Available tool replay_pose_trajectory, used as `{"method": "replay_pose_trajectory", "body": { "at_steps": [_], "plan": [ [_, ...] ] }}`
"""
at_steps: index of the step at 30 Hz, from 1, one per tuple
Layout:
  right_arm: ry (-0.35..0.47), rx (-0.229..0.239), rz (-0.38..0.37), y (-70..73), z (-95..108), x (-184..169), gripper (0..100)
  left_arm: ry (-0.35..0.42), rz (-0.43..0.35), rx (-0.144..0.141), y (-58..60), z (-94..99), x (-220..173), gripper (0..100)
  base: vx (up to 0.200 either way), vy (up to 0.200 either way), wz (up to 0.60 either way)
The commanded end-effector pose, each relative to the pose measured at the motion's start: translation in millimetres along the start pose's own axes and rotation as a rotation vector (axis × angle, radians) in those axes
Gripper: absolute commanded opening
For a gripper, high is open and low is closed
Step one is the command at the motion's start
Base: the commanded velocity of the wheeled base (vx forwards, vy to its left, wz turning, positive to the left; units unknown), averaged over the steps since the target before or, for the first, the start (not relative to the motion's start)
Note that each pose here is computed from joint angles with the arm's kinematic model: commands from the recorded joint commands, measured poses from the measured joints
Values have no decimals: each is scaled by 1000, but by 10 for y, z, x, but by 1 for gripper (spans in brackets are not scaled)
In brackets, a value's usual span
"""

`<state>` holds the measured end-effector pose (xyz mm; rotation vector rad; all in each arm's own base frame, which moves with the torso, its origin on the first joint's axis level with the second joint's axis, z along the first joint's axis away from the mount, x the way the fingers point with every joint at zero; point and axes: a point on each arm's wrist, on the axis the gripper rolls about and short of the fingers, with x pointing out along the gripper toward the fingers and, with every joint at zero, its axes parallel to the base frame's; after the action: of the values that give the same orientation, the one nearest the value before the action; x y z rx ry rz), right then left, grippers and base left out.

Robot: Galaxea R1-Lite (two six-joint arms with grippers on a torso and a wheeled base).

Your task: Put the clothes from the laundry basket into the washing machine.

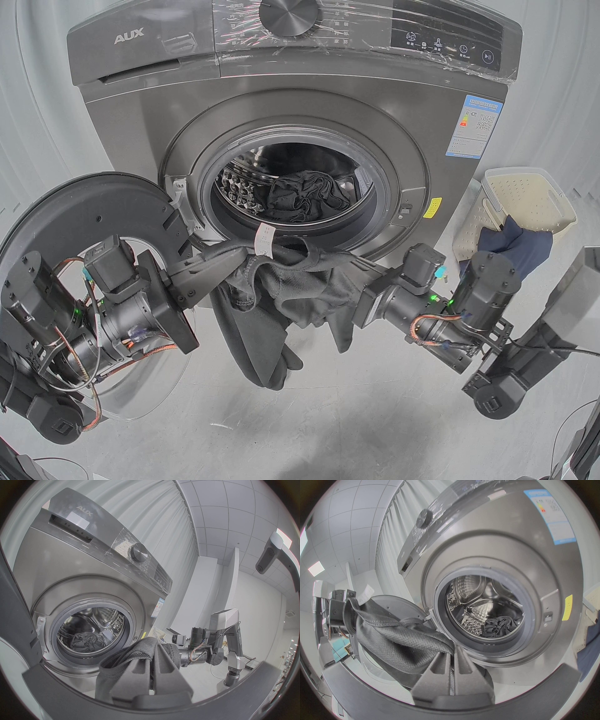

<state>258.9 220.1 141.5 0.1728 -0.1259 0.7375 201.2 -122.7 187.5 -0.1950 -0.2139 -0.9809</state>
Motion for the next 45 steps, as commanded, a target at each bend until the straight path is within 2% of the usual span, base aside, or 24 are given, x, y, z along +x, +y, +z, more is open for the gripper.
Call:
{"method": "replay_pose_trajectory", "body": {
  "at_steps": [1,4,8,10,16,17,21,25,30,37,42,45],
  "plan": [
    [-42,-6,-5,-3,281,-241,0,8,4,-23,10,-21,-1,0,0,0,0],
    [-28,-4,8,37,277,-300,0,2,6,-32,19,-8,6,0,0,0,0],
    [7,0,32,77,188,-321,0,-10,8,-25,25,24,13,0,0,0,0],
    [26,5,46,120,110,-272,0,-23,5,-19,21,55,18,0,0,0,0],
    [42,6,48,114,-84,-79,0,-33,-2,-15,0,85,14,0,0,0,0],
    [40,6,48,112,-100,-53,100,-37,-6,-15,-11,96,12,0,0,0,0],
    [66,9,61,127,-225,2,100,-44,-14,-18,-29,117,10,0,0,0,0],
    [113,11,81,160,-452,88,100,-57,-18,-15,-44,156,-3,0,0,0,0],
    [114,11,90,190,-576,212,100,-70,-25,-38,-69,196,-22,0,0,0,0],
    [57,8,75,153,-509,345,100,-71,-26,-40,-73,201,-28,0,0,0,0],
    [44,7,58,125,-484,381,100,-63,-36,-41,-78,188,-36,0,0,0,0],
    [54,6,52,103,-585,452,100,-54,-42,-44,-82,172,-47,0,0,0,0]
  ]
}}
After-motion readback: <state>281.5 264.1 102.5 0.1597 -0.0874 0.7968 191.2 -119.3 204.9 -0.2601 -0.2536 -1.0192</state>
